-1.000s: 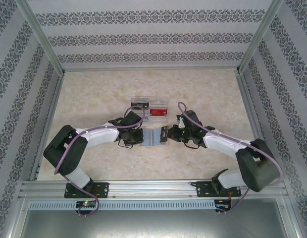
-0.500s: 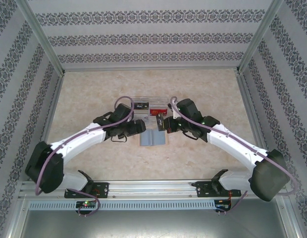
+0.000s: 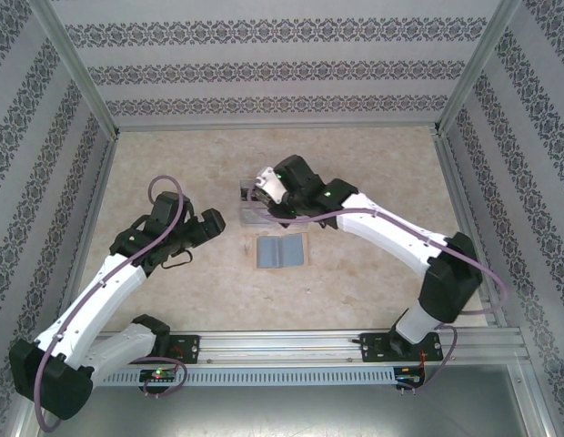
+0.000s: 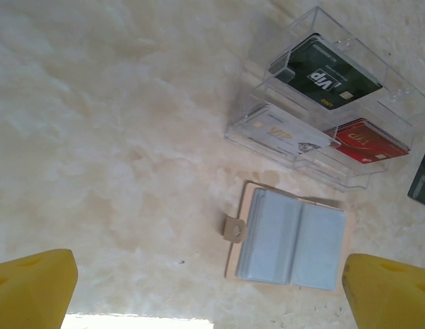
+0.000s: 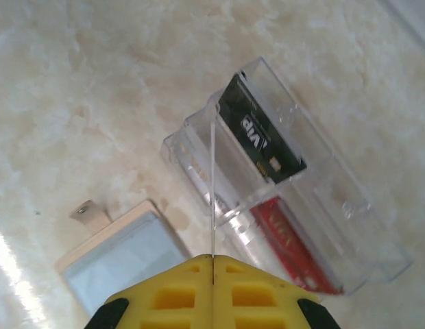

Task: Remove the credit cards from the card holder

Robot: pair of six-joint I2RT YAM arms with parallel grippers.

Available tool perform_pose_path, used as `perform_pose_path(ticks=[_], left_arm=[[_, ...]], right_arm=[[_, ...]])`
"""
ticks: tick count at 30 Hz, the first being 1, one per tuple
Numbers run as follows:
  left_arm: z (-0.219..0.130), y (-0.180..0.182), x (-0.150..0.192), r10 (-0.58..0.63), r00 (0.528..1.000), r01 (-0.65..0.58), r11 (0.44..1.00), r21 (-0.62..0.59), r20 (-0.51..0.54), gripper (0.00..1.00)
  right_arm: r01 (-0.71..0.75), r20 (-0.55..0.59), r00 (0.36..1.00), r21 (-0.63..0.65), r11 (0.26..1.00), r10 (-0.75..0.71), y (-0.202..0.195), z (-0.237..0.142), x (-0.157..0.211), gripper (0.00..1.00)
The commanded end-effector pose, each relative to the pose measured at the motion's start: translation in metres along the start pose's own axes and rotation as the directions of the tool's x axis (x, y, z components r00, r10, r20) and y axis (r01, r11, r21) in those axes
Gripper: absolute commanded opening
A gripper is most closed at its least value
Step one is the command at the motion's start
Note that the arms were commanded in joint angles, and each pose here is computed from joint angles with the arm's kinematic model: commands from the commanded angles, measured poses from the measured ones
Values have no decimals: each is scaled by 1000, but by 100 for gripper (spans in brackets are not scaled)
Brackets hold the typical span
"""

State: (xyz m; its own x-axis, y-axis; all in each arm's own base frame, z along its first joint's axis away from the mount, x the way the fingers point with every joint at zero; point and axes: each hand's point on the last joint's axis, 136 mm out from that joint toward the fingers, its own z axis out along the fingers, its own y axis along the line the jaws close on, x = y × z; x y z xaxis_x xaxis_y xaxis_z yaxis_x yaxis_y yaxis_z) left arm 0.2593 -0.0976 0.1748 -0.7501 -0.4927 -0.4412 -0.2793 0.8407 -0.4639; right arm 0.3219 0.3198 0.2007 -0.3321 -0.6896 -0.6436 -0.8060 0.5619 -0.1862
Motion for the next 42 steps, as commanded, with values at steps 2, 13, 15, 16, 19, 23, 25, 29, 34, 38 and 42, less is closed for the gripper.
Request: perform_pose_path(ticks=[2,13,15,16,19,23,25,29,34,38,42], left_arm=[[-4,27,9,19,999,-22,996,-85,-28,100],[-8,36,12,-1,1000,-2,996,-93,-28,100],[-8,36,12,-3,1000,0,996,-92,-29,100],[-8,36,12,-4,1000,1,996,-93,-28,100],[-7,38,11,-10,1000,7,995,-97,-27,100],[-7,38,11,-15,999,12,995,-95,-29,100],[-6,38,10,-18,999,15,995,-94,-28,100],[-6,39,10,-21,999,18,995,-94,-32,100],[-5,40,8,-28,999,24,995,-95,-31,100],[-4,40,9,-28,999,25,995,-92,-36,100],[-4,41,8,-30,999,26,995,-91,-37,100]], right_arm=[[307,-104,949,79,948,-298,-8,12,-5,0],[568,-198,816,93,818,-544,-17,55,-19,0],[594,-209,796,84,800,-568,-17,62,-18,0],[600,-209,791,81,796,-575,-16,65,-18,0],[611,-214,783,82,788,-585,-17,73,-19,0],[622,-227,773,85,778,-593,-19,84,-18,0],[619,-234,775,95,780,-587,-21,89,-19,0],[611,-243,779,91,786,-578,-25,96,-16,0],[599,-248,787,90,796,-564,-29,102,-13,0],[596,-267,786,85,799,-558,-31,108,-8,0],[593,-281,786,87,801,-551,-35,110,-3,0]])
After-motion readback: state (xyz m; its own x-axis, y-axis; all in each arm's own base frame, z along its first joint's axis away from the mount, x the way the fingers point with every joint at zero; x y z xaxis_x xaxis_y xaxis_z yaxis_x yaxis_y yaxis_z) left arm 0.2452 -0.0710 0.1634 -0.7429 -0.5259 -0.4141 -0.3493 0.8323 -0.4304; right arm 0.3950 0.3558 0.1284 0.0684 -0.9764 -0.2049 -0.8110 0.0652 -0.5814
